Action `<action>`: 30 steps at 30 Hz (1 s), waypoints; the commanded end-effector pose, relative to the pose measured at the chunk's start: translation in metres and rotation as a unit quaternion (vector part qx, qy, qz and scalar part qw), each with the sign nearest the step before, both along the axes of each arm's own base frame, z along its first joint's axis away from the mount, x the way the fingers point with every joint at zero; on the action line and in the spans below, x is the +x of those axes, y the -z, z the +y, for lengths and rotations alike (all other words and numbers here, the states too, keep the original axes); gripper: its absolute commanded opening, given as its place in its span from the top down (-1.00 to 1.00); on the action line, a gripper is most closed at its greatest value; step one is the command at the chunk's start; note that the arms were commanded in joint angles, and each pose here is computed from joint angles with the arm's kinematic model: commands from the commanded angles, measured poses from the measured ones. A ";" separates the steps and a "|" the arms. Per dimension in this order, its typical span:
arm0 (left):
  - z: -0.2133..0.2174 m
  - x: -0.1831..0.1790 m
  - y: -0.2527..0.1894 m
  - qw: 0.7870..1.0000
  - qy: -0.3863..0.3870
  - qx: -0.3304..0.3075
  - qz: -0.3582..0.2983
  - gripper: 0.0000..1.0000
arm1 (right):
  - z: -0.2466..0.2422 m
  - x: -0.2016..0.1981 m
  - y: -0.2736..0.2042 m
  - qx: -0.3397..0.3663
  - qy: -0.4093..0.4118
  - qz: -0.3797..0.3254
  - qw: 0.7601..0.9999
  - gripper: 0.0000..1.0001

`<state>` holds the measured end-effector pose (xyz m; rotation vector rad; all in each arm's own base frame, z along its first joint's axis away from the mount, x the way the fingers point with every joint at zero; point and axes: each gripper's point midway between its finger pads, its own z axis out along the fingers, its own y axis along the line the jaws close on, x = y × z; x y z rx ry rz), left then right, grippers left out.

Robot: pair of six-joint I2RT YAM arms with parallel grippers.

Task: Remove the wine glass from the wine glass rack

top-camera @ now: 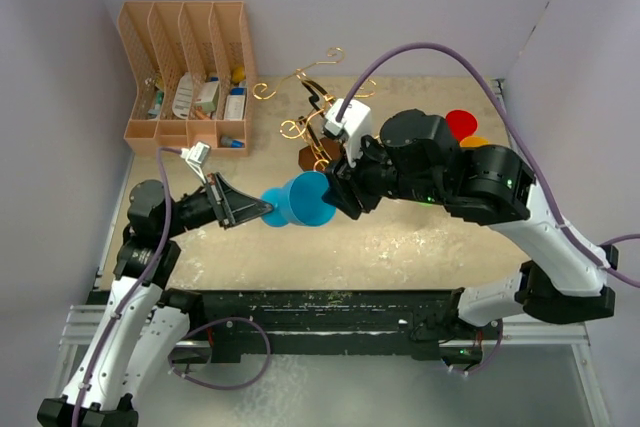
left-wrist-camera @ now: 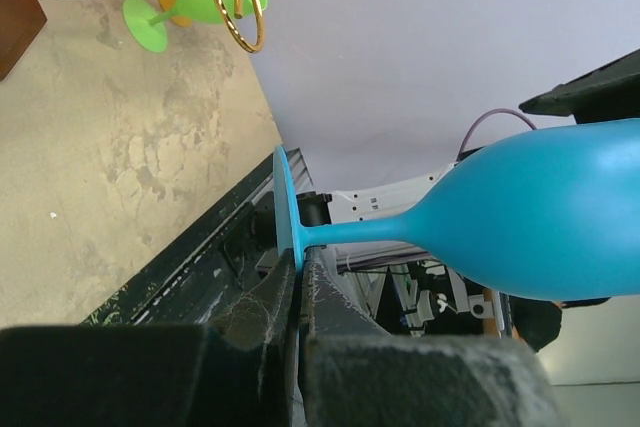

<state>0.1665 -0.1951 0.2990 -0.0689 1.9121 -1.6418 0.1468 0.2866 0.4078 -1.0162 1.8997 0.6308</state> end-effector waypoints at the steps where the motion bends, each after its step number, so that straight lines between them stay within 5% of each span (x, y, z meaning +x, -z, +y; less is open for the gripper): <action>1: 0.001 -0.008 -0.030 0.998 0.009 -0.009 -0.056 1.00 | 0.008 0.012 -0.002 0.015 0.021 -0.006 1.000 0.04; 5: 0.001 -0.010 -0.032 0.998 0.012 -0.013 -0.059 1.00 | 0.014 0.022 0.002 0.018 0.041 -0.005 0.999 0.42; 8: 0.001 -0.011 -0.032 0.998 0.012 -0.013 -0.058 1.00 | 0.011 0.028 -0.003 0.019 0.059 -0.009 0.998 1.00; 14: 0.001 -0.012 -0.030 0.998 0.010 -0.012 -0.054 1.00 | -0.024 0.038 -0.020 0.028 0.114 -0.031 0.993 1.00; 18: 0.002 -0.009 -0.026 0.999 0.004 -0.002 -0.050 0.38 | -0.039 0.030 -0.016 0.025 0.118 -0.017 0.993 1.00; 22: 0.003 -0.007 -0.019 0.999 -0.002 0.013 -0.042 0.02 | -0.066 0.019 -0.012 0.028 0.141 -0.005 0.990 1.00; 30: 0.010 0.002 -0.008 0.996 -0.025 0.067 -0.044 -0.14 | -0.122 0.002 0.032 -0.012 0.216 0.038 0.975 1.00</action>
